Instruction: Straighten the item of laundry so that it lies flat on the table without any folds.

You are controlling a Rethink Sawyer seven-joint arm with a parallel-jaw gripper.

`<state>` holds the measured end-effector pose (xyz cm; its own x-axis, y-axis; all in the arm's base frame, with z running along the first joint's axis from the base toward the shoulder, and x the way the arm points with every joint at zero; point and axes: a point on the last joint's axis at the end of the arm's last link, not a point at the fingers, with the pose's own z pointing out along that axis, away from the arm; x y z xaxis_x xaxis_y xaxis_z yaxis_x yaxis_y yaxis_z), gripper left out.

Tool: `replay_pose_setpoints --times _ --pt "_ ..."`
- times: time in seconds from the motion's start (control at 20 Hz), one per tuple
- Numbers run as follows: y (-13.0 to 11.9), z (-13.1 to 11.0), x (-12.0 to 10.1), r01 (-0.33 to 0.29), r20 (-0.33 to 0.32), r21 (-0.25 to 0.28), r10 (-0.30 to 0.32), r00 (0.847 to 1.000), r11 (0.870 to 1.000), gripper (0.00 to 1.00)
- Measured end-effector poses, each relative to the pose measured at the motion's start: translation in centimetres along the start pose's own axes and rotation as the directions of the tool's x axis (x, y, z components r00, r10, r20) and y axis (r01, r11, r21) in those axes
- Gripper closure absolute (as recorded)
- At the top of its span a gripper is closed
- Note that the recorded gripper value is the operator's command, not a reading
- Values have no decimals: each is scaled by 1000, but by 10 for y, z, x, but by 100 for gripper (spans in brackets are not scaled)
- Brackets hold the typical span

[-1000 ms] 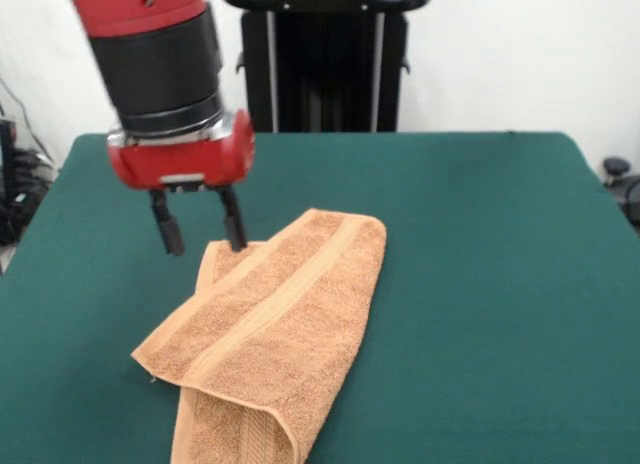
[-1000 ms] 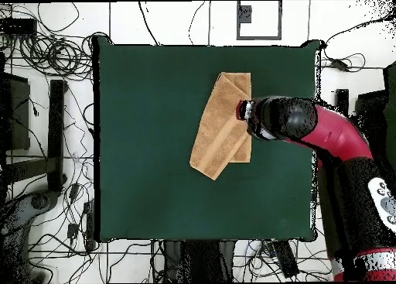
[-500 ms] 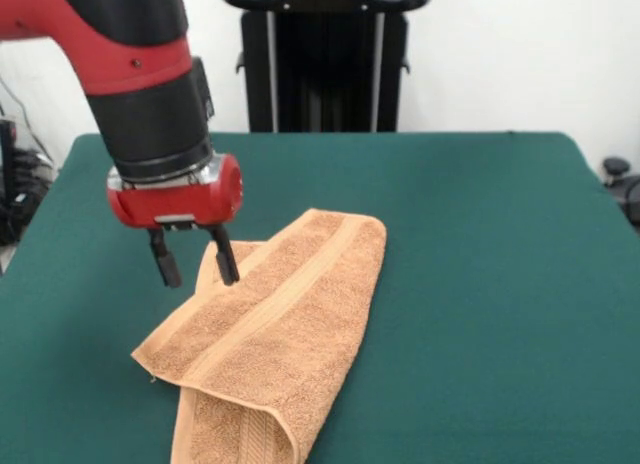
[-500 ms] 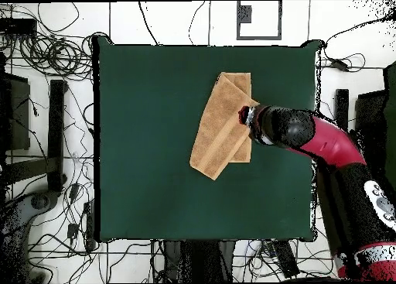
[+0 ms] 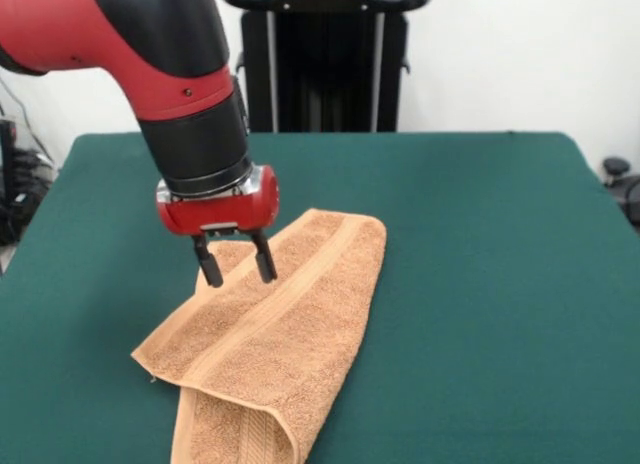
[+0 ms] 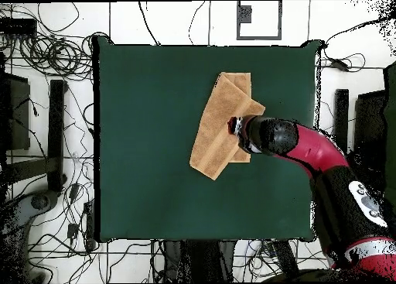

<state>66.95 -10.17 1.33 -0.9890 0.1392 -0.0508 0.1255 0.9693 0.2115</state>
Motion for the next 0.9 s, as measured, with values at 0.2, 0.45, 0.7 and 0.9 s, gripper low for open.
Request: replay_pose_setpoints --times 0.2,0.45,0.7,0.9 --pt "1 1 3 1 -6 -2 -1 1000 1000 0" --pt "4 4 9 2 -18 -7 -2 1000 1000 0" --pt "4 4 10 2 -20 -8 -2 1000 1000 0" --pt "2 4 10 -1 -20 -9 1 1000 1000 0"
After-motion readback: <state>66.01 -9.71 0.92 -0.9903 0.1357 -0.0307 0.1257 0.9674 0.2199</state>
